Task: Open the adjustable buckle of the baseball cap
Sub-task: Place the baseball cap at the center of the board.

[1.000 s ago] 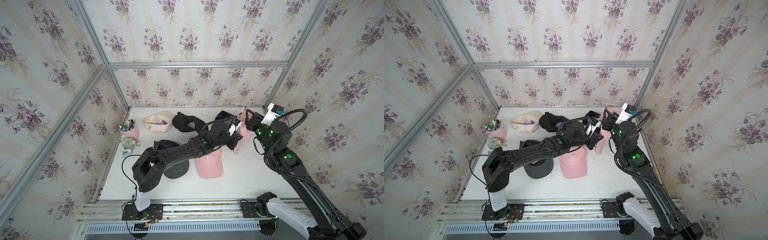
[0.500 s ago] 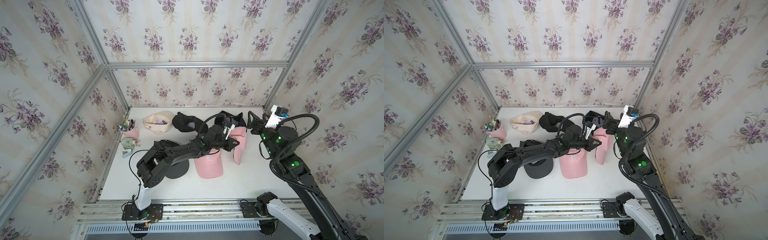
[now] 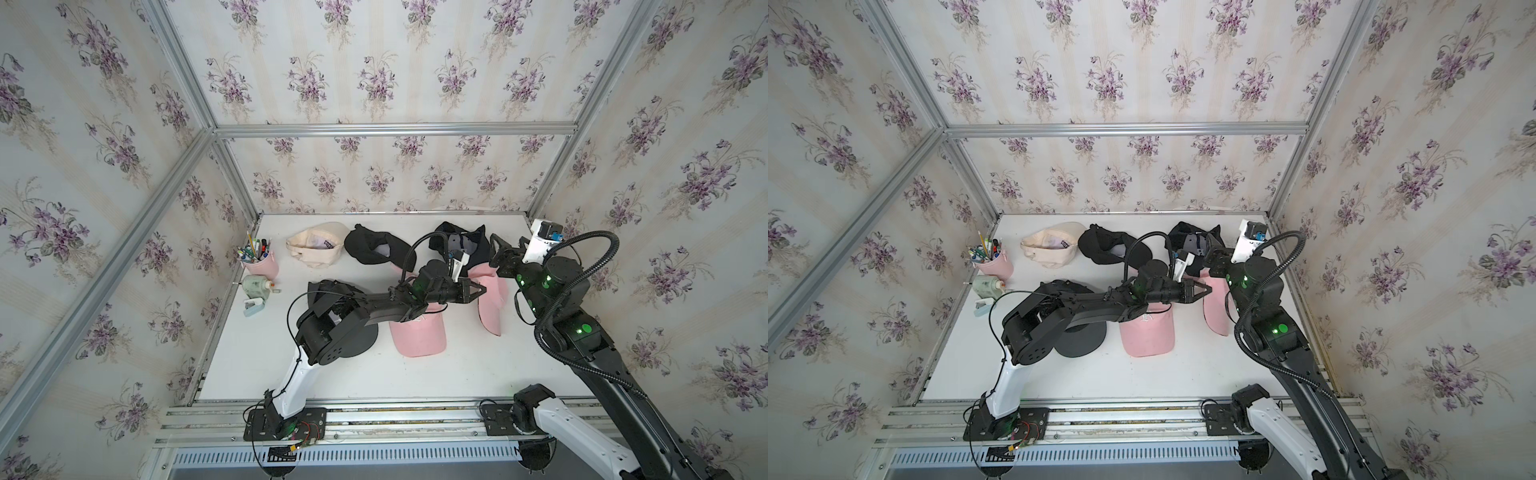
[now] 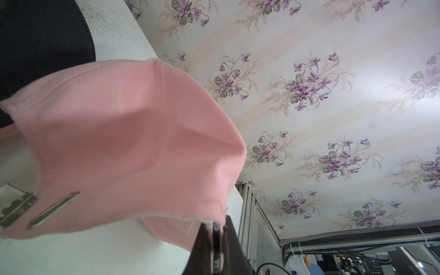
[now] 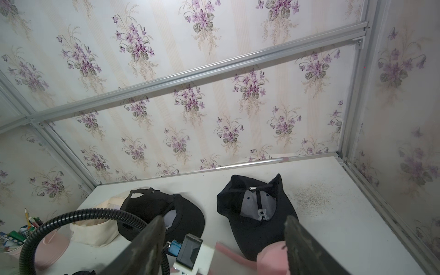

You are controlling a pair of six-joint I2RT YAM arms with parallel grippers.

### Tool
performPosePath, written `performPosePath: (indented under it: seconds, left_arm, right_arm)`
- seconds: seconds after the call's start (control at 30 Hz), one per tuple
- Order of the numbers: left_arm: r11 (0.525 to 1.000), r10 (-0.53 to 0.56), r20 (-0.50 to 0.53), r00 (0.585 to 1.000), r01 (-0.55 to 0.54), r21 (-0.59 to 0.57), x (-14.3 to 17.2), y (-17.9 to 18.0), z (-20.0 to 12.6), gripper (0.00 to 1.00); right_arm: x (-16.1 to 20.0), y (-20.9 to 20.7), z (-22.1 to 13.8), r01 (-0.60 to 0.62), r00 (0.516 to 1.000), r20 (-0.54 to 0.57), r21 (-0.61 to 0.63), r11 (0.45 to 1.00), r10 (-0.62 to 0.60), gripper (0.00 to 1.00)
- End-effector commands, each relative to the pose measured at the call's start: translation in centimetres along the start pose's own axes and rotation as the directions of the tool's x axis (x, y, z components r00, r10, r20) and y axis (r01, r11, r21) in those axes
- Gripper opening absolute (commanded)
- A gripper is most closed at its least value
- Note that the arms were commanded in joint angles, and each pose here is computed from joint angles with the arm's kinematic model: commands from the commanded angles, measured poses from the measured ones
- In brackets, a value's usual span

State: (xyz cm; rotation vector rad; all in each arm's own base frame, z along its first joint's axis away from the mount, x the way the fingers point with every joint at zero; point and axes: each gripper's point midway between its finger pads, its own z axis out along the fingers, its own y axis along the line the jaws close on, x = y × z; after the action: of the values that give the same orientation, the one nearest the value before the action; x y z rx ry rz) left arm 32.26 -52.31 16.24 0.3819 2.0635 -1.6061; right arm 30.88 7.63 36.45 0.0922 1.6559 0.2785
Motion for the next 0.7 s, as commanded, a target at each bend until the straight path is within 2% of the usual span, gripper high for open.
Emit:
performPosePath:
  seconds: [0.0,0.17,0.53,0.67]
  left_arm:
    - [0.999,-0.025,0.027,0.999,0.024,0.033,-0.4,0.1,0.0,0.02]
    - [0.999,-0.042,-0.013,0.999,0.042,-0.015,1.0,1.8,-0.5,0.06]
    - [0.975,-0.061,-0.125,0.99,0.032,-0.222,4.4,6.0,-3.7,0.19]
    - [0.96,-0.06,-0.162,0.985,0.013,-0.281,5.1,6.8,-4.4,0.29]
  right_arm:
    - [-0.1,-0.2,-0.1,-0.008,1.0,0.012,0.012,1.0,0.008,0.79]
    - [0.6,-0.5,0.3,0.0,1.0,-0.003,0.022,1.0,0.0,0.79]
    - [2.7,-0.5,1.2,-0.004,0.999,-0.042,0.019,1.0,0.005,0.79]
    - [3.4,-0.5,1.6,-0.01,0.998,-0.058,0.019,1.0,0.011,0.79]
